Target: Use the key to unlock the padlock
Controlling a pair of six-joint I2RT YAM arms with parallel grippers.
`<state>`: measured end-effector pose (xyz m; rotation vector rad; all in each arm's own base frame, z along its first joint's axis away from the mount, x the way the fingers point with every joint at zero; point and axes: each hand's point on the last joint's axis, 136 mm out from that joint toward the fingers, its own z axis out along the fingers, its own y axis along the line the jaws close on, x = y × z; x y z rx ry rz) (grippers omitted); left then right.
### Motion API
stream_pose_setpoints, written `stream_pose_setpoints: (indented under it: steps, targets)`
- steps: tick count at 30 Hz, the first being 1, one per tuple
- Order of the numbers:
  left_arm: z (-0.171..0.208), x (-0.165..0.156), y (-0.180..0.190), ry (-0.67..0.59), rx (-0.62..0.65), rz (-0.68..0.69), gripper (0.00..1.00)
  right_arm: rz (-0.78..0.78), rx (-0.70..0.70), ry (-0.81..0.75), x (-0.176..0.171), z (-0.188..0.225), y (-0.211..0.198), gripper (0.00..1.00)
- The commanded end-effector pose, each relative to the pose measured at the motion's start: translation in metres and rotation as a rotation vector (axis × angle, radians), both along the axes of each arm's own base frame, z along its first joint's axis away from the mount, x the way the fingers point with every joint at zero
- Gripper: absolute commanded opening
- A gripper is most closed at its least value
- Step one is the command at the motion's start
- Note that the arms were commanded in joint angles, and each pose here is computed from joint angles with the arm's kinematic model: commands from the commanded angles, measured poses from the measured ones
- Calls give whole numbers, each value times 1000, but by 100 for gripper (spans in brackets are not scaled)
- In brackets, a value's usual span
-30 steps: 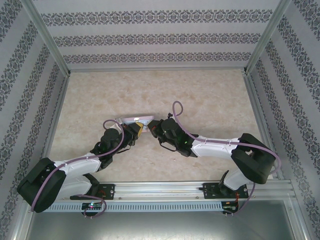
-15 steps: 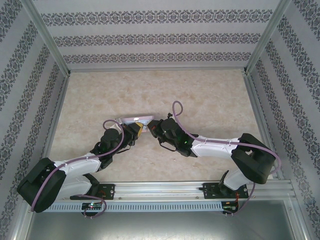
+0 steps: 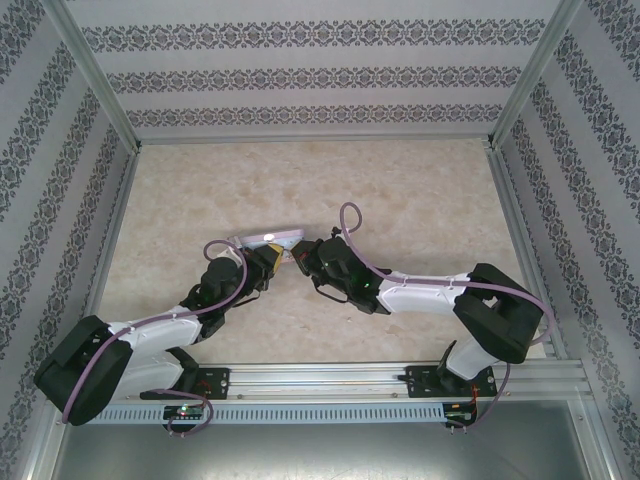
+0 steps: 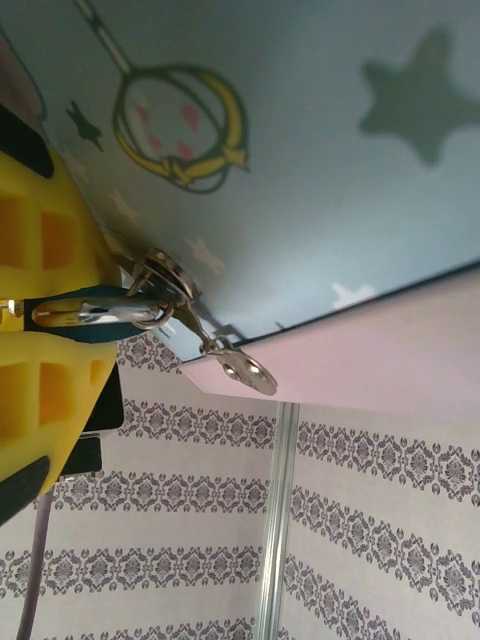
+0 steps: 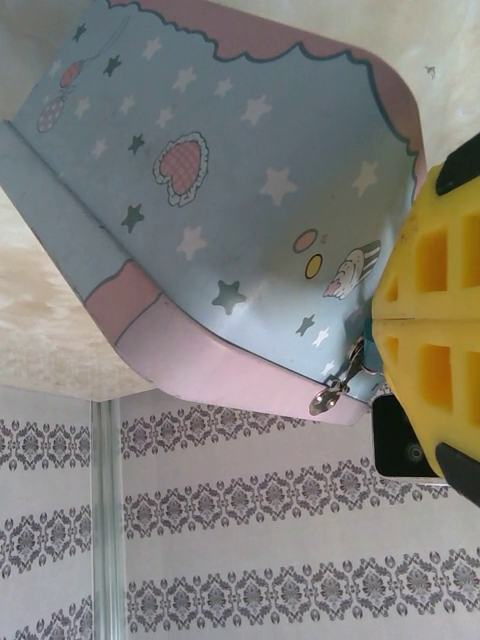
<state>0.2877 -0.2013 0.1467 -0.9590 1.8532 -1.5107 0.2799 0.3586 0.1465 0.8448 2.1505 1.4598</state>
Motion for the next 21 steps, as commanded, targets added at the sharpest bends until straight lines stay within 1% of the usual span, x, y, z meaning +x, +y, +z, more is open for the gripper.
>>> stream_pose_setpoints:
  steps: [1, 4, 10, 16, 21]
  targets:
    - [29, -9, -13, -90, -66, -77, 0, 15, 73, -37, -4, 15, 9, 0]
    - [31, -8, -10, -98, -75, -61, 0, -1, 84, -39, -3, 12, 6, 0]
    - [36, -8, -9, -108, -84, -56, 0, 19, 115, -43, -7, 16, 18, 0]
    - [31, -9, -8, -98, -71, -55, 0, 34, 136, -39, -15, 19, 27, 0]
    - [29, -9, -7, -94, -67, -54, 0, 34, 130, -32, -18, 15, 28, 0]
